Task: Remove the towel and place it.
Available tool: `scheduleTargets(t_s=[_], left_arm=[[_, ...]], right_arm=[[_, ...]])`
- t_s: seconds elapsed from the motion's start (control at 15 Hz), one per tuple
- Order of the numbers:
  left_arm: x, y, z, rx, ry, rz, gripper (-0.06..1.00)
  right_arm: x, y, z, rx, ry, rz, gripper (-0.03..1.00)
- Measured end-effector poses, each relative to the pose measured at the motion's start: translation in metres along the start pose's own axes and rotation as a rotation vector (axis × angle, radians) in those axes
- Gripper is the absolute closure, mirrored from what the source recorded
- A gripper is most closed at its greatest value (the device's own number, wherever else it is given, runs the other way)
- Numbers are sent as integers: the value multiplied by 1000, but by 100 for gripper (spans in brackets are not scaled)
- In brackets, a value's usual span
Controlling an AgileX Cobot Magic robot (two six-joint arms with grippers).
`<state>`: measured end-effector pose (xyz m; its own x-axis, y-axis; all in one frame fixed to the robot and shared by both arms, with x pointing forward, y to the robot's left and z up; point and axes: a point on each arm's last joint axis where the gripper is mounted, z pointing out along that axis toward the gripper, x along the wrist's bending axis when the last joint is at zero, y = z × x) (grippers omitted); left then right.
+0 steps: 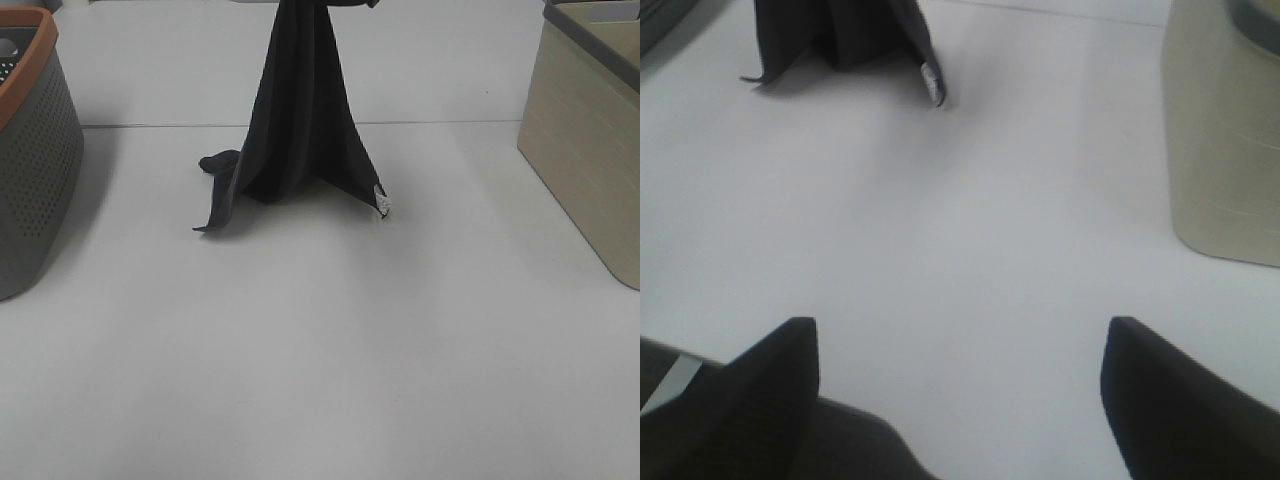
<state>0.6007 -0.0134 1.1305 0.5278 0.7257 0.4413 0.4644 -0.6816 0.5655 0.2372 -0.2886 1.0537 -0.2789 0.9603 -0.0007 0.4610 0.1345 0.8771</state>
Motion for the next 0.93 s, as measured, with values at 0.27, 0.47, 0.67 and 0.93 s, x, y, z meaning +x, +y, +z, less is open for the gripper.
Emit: scheduleTargets(t_s=[0.27,0.47,0.67,0.93], left_arm=[[0,-3,0,36,-1,-1,94],[-2,-3,0,37,-15,-6,94],[-5,-3,0,39,-55,-22,94],[-6,-4,0,40,-65,-22,94]], right_arm=[[3,25,37,181,118,-81,21],[2,43,70,212,171,-128,22],[-1,62,136,181,249,-225,22],[-7,61,201,168,231,-267,22]])
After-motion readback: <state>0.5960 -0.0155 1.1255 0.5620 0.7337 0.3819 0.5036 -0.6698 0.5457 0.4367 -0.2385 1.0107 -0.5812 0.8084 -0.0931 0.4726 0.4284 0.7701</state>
